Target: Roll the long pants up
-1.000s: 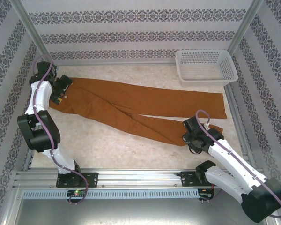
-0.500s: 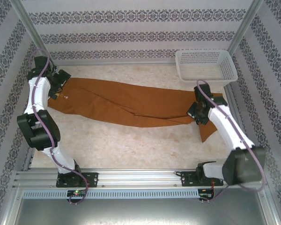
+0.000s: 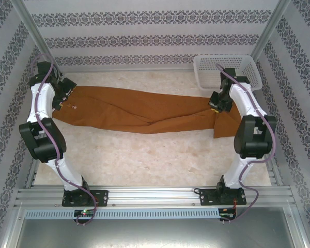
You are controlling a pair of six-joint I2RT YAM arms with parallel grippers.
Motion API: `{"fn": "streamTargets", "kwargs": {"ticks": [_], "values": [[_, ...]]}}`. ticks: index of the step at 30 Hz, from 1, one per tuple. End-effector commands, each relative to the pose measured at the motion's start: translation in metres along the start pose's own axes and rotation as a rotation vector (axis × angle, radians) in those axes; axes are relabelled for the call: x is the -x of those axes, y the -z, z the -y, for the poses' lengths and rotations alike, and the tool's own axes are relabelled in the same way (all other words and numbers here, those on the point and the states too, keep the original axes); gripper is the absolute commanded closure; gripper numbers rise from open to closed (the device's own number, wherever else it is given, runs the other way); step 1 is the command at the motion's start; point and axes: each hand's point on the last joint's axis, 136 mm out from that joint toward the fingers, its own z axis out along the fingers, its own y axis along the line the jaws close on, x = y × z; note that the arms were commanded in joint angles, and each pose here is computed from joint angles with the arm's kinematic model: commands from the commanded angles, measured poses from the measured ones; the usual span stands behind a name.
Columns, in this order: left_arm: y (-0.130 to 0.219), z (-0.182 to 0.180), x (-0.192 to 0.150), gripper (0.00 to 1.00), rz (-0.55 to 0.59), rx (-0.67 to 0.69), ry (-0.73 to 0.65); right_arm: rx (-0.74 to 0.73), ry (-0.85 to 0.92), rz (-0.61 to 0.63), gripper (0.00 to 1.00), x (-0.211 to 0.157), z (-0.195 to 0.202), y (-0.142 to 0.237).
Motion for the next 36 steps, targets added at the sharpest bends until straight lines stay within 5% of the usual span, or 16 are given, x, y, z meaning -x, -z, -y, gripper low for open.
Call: {"fn": "streamTargets", "kwargs": {"ticks": [1,3,4,5,7,9,15,23,29,36], "values": [[0.001,-0.006,0.007,0.0,0.008,0.032,-0.015,-0.019,0.034,-0.023,1.0,0.014,0.003,-0.004],[-0.003,-0.004,0.008,0.0,0.006,0.024,-0.016,-0.026,0.034,-0.031,1.0,0.024,0.002,-0.012],[-0.007,-0.003,0.008,0.0,0.001,0.014,-0.016,-0.037,0.033,-0.033,0.9,0.029,0.003,-0.016],[-0.012,-0.001,0.008,0.0,-0.006,0.004,-0.017,-0.044,0.034,-0.032,0.59,0.034,0.002,-0.019],[-0.022,0.002,0.006,0.0,-0.026,-0.021,-0.011,-0.056,0.033,-0.018,0.2,0.043,0.002,-0.019],[-0.031,0.006,0.003,0.0,-0.057,-0.037,-0.009,-0.046,0.037,-0.001,0.09,0.046,-0.001,-0.008],[-0.045,0.006,-0.003,0.0,-0.097,-0.043,0.012,-0.129,0.193,0.061,0.13,0.008,0.0,0.041],[-0.048,0.003,-0.011,0.0,-0.128,-0.048,0.012,-0.469,0.357,-0.064,0.21,-0.066,0.056,0.019],[-0.045,0.002,-0.013,0.0,-0.123,-0.048,0.006,-0.675,0.433,-0.08,0.2,-0.07,0.081,0.009],[-0.044,0.001,-0.014,0.0,-0.124,-0.046,0.007,-0.657,0.466,-0.093,0.21,-0.067,0.069,-0.005]]}}
